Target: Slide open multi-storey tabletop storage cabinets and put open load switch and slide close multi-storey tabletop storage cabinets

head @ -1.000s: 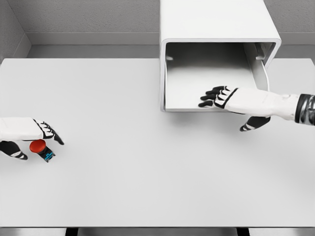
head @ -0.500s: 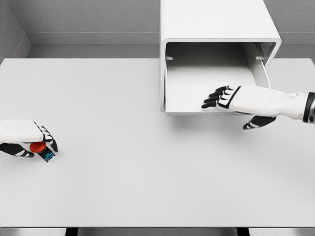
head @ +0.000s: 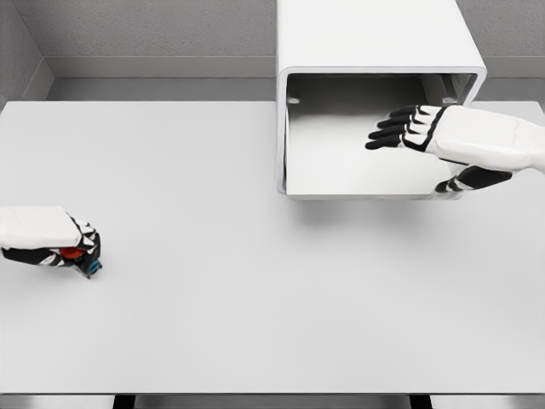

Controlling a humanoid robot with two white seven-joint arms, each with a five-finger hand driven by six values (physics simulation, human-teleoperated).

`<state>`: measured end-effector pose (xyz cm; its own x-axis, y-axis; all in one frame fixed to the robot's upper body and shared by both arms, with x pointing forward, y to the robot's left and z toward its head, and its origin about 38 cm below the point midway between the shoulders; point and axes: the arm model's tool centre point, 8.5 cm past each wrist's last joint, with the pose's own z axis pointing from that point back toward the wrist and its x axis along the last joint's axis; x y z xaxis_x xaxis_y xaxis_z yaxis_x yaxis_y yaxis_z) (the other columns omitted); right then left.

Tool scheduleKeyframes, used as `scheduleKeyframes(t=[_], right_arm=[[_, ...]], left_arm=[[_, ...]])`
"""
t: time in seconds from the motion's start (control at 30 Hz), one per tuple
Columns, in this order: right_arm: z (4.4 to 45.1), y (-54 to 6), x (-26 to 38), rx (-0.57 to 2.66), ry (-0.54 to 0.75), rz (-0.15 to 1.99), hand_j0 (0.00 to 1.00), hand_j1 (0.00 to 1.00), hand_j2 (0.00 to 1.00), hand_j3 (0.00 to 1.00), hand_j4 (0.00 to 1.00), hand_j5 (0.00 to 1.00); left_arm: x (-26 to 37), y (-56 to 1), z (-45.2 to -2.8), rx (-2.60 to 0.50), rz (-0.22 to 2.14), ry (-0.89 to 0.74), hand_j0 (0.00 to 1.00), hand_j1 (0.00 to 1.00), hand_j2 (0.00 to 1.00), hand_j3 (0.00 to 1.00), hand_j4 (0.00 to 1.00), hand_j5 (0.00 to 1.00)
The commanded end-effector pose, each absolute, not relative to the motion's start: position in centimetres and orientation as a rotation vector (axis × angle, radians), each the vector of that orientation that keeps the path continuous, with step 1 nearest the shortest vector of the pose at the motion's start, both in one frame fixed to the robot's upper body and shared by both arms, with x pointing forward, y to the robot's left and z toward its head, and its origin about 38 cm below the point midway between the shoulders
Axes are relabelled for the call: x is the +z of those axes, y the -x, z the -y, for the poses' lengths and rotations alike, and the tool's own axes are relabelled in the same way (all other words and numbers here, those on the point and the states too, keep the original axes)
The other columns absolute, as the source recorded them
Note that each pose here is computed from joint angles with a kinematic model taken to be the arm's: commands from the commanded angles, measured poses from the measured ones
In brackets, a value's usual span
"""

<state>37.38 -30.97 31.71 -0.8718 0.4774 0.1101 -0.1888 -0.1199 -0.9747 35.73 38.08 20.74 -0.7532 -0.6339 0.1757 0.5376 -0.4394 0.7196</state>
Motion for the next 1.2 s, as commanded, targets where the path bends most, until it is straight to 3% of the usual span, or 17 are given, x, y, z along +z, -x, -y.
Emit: scheduleKeyframes(t=[0.0, 0.43, 0.67, 0.7, 0.8, 0.83, 1.17], right_arm=[[32.2, -37.1, 33.6, 1.998, 0.338, 1.758, 1.0, 1.0, 1.0, 1.0, 1.0, 1.0], [42.9, -31.8, 37.5, 1.696, 0.551, 1.759, 1.0, 1.0, 1.0, 1.0, 1.0, 1.0], [45.8, -28.1, 28.3, 1.66, 0.382, 1.457, 1.0, 1.0, 1.0, 1.0, 1.0, 1.0], [45.8, -27.8, 27.2, 1.687, 0.368, 1.403, 0.95, 0.95, 0.95, 0.95, 0.95, 0.95], [44.7, -27.2, 23.5, 1.739, 0.26, 1.307, 0.53, 0.53, 0.53, 0.53, 0.53, 0.53], [44.4, -27.5, 23.5, 1.786, 0.244, 1.269, 0.45, 0.45, 0.45, 0.45, 0.45, 0.45], [39.3, -29.7, 20.7, 1.92, 0.084, 1.274, 0.44, 0.44, 0.44, 0.44, 0.44, 0.44]], left_arm=[[20.8, -35.7, -37.5, -2.197, 1.059, -0.144, 0.38, 0.38, 0.38, 0.38, 0.38, 0.38], [23.5, -38.8, -30.9, -2.171, 1.353, -0.082, 0.38, 0.38, 0.38, 0.38, 0.38, 0.38], [23.9, -39.7, -26.4, -2.166, 1.494, -0.004, 0.38, 0.38, 0.38, 0.38, 0.38, 0.38], [24.1, -39.8, -25.8, -2.164, 1.516, 0.007, 0.38, 0.38, 0.38, 0.38, 0.38, 0.38], [24.7, -40.0, -25.0, -2.14, 1.564, 0.041, 0.38, 0.38, 0.38, 0.38, 0.38, 0.38], [25.4, -40.2, -24.4, -2.141, 1.59, 0.04, 0.38, 0.38, 0.38, 0.38, 0.38, 0.38], [30.8, -40.2, -19.6, -2.221, 1.786, 0.036, 0.39, 0.39, 0.39, 0.39, 0.39, 0.39]])
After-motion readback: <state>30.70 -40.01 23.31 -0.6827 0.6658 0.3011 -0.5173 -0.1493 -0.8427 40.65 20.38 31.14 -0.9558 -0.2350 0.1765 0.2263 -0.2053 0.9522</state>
